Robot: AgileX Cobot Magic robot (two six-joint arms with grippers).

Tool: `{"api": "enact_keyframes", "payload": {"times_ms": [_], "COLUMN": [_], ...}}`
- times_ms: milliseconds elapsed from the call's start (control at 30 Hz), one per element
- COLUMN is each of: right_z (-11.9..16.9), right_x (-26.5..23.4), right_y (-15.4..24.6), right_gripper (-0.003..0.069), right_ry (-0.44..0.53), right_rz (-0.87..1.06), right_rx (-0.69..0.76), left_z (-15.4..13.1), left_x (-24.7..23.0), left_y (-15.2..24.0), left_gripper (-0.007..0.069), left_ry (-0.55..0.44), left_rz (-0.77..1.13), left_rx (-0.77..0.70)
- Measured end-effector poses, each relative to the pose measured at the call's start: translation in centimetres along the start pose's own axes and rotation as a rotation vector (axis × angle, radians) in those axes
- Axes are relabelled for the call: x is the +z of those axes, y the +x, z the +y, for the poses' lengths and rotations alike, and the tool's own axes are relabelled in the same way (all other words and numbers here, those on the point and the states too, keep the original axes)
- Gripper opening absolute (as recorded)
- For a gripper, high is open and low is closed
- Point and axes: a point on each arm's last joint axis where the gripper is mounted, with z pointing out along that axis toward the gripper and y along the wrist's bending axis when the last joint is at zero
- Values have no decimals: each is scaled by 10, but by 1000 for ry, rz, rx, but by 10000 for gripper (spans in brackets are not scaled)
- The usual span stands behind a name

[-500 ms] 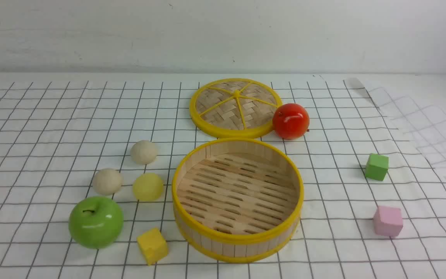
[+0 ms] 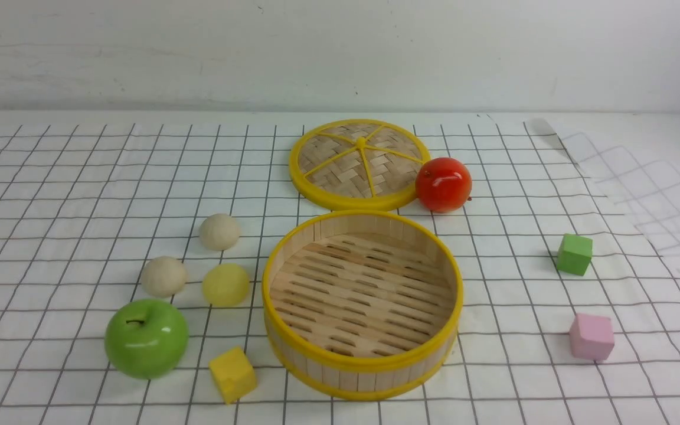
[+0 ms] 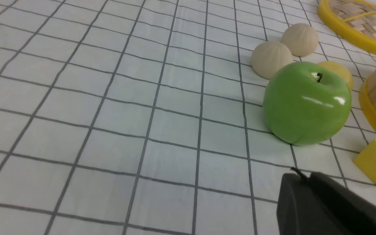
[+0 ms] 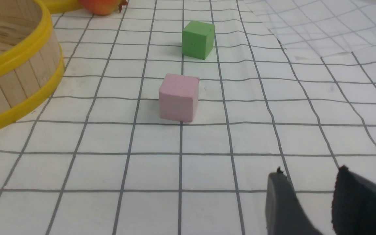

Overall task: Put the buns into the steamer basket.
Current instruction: Use the left arm to grab a steamed stuffed bun

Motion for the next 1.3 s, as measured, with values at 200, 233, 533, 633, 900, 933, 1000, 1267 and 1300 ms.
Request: {"api": "enact_keyframes", "payload": {"times_ms": [200, 233, 533, 633, 900, 933, 1000, 1267, 1300], "right_z": [0, 0, 0, 0, 0, 0, 0, 0, 0], "right_x": [0, 0, 0, 0, 0, 0, 0, 0, 0], "right_y": [0, 0, 0, 0, 0, 0, 0, 0, 0], "right_gripper": [239, 239, 239, 239, 239, 239, 239, 239, 239], "right_ry": [0, 0, 0, 0, 0, 0, 0, 0, 0], "right_rz": [0, 0, 0, 0, 0, 0, 0, 0, 0], "right_rx": [0, 0, 0, 0, 0, 0, 0, 0, 0], "left_z": [0, 0, -1, -3, -12, -14, -17, -37, -40], "left_x": [0, 0, 0, 0, -6, -8, -12, -47, -50], "left_y": [0, 0, -3, -7, -29, -34, -42, -120, -132], "left_gripper": [36, 36, 41, 48, 56, 56, 57, 58, 60], "left_ry": [0, 0, 12, 31, 139, 166, 211, 272, 270], "left_rz": [0, 0, -29, -79, -328, -383, -474, -622, -620], "left_rx": [0, 0, 0, 5, -21, -40, -72, -136, -137]}}
